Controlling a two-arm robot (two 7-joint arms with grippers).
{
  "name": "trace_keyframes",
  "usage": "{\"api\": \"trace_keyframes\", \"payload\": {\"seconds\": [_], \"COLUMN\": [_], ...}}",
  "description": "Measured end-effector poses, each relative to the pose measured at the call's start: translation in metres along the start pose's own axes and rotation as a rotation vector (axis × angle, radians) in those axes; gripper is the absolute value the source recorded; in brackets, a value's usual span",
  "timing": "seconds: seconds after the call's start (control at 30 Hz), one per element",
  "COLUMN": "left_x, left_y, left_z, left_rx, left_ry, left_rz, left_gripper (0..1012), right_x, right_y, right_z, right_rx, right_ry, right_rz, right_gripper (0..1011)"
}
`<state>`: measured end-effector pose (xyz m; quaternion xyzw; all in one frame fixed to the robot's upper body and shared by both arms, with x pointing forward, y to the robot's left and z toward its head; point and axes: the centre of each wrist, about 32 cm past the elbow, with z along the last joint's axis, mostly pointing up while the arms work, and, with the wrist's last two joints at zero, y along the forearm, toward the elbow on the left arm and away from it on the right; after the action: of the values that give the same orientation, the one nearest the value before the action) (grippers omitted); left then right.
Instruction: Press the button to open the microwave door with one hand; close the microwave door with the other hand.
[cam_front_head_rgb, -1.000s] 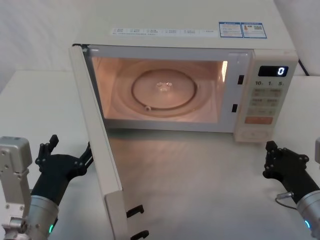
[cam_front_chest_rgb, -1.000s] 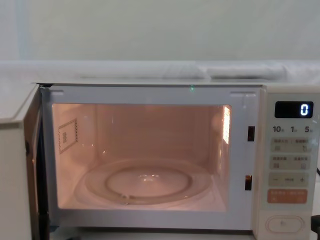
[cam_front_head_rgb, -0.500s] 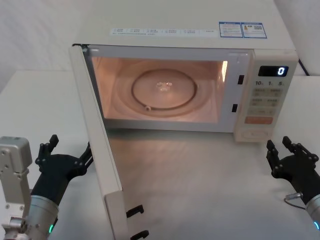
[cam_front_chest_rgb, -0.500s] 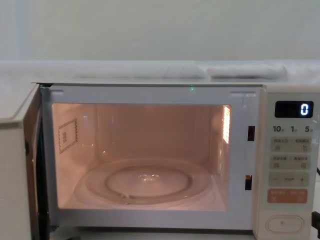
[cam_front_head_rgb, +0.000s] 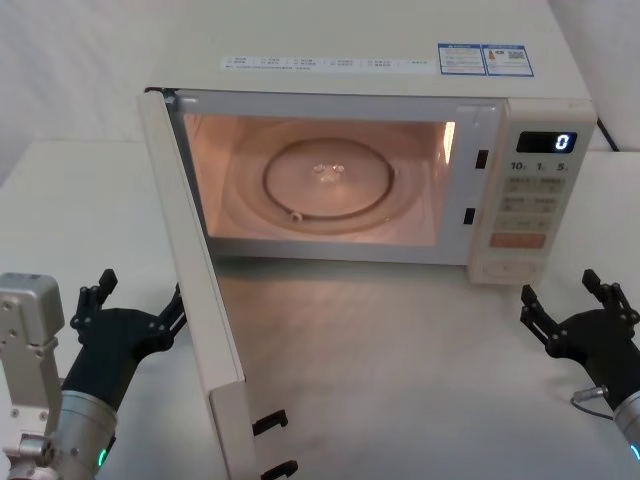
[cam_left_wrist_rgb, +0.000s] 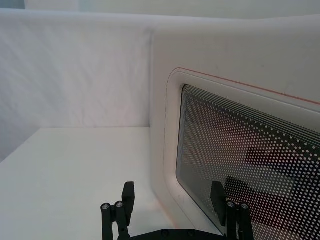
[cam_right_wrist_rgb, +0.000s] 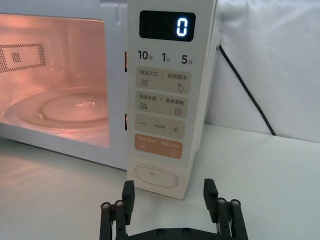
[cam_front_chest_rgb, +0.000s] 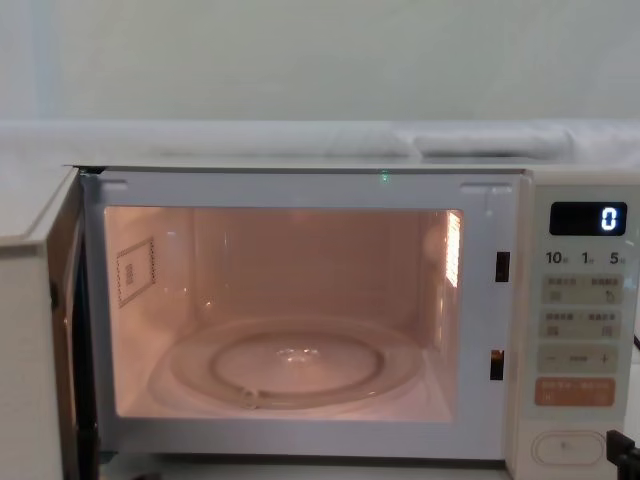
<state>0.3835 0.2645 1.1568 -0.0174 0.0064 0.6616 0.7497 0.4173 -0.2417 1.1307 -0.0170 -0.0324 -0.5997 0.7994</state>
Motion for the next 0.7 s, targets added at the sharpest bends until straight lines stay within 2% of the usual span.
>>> {"api": "trace_keyframes", "payload": {"seconds": [0.17, 0.7], "left_x": [0.0000, 0.0000], "left_y": [0.0000, 0.0000], "left_z": [0.0000, 0.0000], "left_rx": [0.000, 0.000], "left_ry": [0.000, 0.000], "left_rz": [0.000, 0.000], "left_gripper": [1001, 1001], "right_x": [0.0000, -0.0002], "right_y": [0.0001, 0.0002], "right_z": [0.0003, 0.0003], "right_rx": [0.001, 0.001], "right_ry": [0.001, 0.003], "right_rz": [0.000, 0.000], "right_gripper": [996, 1002]}}
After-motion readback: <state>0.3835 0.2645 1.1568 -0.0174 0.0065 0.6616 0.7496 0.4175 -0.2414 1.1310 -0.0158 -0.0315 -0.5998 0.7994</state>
